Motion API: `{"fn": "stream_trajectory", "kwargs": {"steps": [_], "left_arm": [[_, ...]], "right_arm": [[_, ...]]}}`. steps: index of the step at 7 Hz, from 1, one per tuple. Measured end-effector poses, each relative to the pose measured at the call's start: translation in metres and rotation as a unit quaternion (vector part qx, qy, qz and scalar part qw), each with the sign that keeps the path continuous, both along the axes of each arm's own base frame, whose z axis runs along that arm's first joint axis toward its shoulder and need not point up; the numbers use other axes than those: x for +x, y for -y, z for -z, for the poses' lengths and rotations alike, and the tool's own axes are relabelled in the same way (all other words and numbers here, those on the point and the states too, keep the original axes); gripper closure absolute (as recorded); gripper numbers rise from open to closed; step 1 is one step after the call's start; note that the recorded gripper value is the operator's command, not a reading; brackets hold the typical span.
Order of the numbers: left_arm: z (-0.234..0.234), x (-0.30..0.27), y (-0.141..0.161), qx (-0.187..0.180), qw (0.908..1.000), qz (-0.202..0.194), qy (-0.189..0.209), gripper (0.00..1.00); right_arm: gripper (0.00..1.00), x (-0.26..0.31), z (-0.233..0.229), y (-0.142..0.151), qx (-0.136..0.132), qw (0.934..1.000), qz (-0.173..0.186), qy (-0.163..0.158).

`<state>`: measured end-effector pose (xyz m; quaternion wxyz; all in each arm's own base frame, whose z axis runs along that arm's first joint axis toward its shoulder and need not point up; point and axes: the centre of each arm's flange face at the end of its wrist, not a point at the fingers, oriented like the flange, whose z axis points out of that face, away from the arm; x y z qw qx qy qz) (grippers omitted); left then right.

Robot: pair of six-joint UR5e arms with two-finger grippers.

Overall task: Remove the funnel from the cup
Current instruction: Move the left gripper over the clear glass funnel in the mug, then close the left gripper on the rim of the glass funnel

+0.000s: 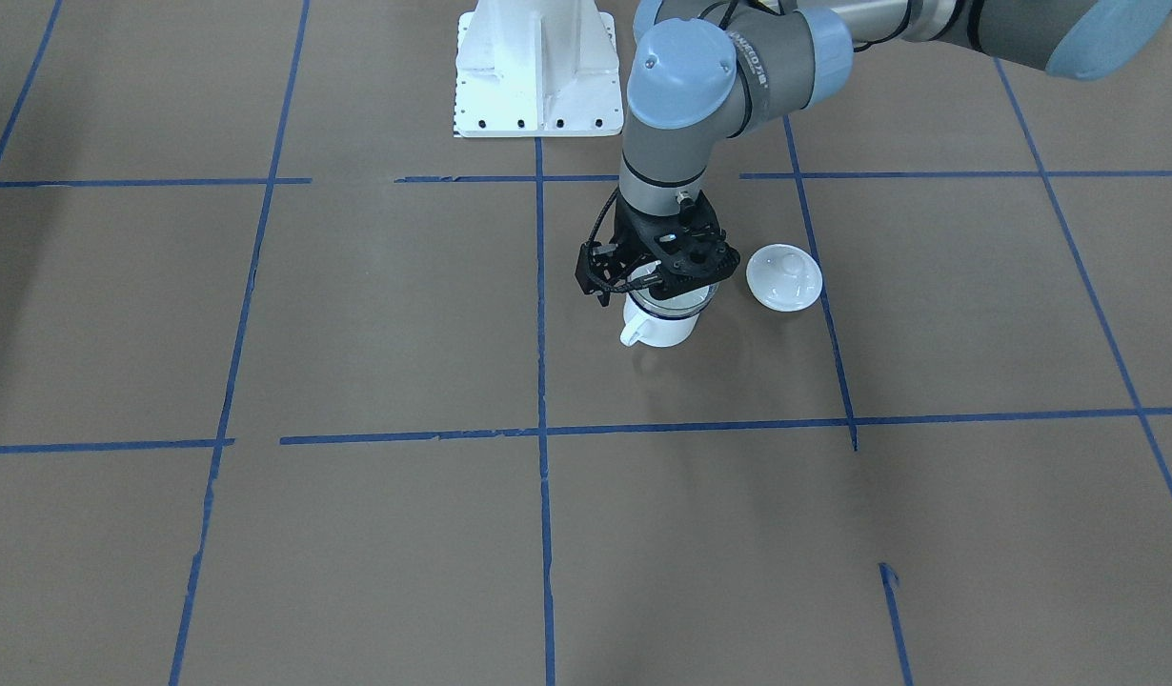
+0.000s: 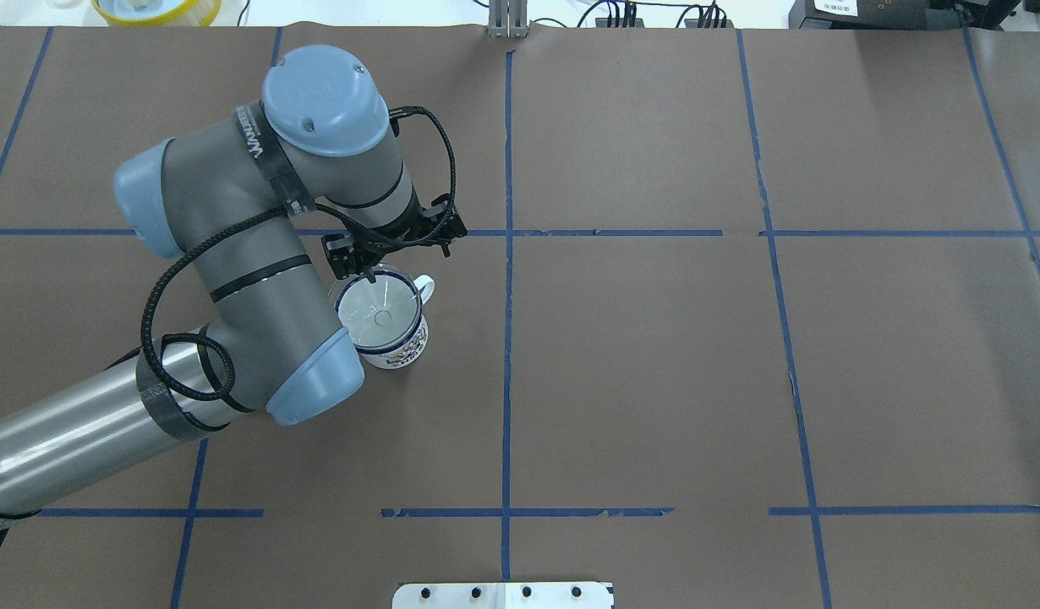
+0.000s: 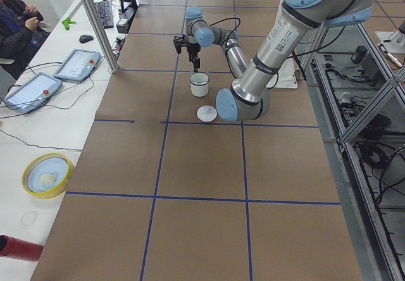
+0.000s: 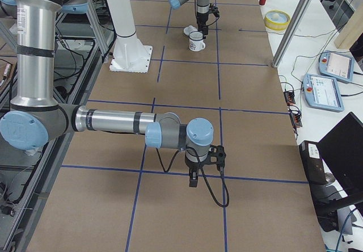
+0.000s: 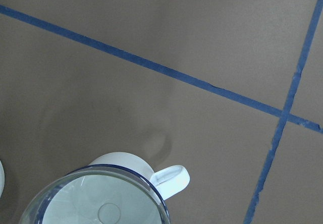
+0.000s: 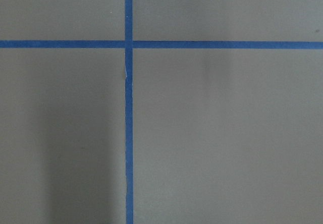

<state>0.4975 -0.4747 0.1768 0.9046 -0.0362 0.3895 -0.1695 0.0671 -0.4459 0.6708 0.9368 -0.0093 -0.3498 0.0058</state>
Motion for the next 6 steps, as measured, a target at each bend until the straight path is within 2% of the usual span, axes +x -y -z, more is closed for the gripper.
{"fn": "stream_trajectory", "kwargs": {"steps": [2,3,4,5,6], "left_arm": [[-0.006,0.011,-0.01,0.001,0.9999,-0.01,0.006,0.02],[-0.009,0.014,-0.012,0.001,0.9999,-0.013,0.008,0.2],[-0.011,0.016,-0.012,0.0,0.9999,-0.014,0.01,0.94],[-0.012,0.017,-0.012,0.0,0.9998,-0.015,0.01,1.0],[-0.011,0.016,-0.012,0.002,0.9998,-0.016,0.01,1.0]], "right_arm": [[0.0,0.0,0.0,0.0,0.0,1.0,0.0,0.0],[0.0,0.0,0.0,0.0,0.0,1.0,0.0,0.0],[0.0,0.0,0.0,0.0,0.0,1.0,0.0,0.0],[0.0,0.0,0.0,0.0,0.0,1.0,0.0,0.0],[0.0,0.0,0.0,0.0,0.0,1.0,0.0,0.0]]}}
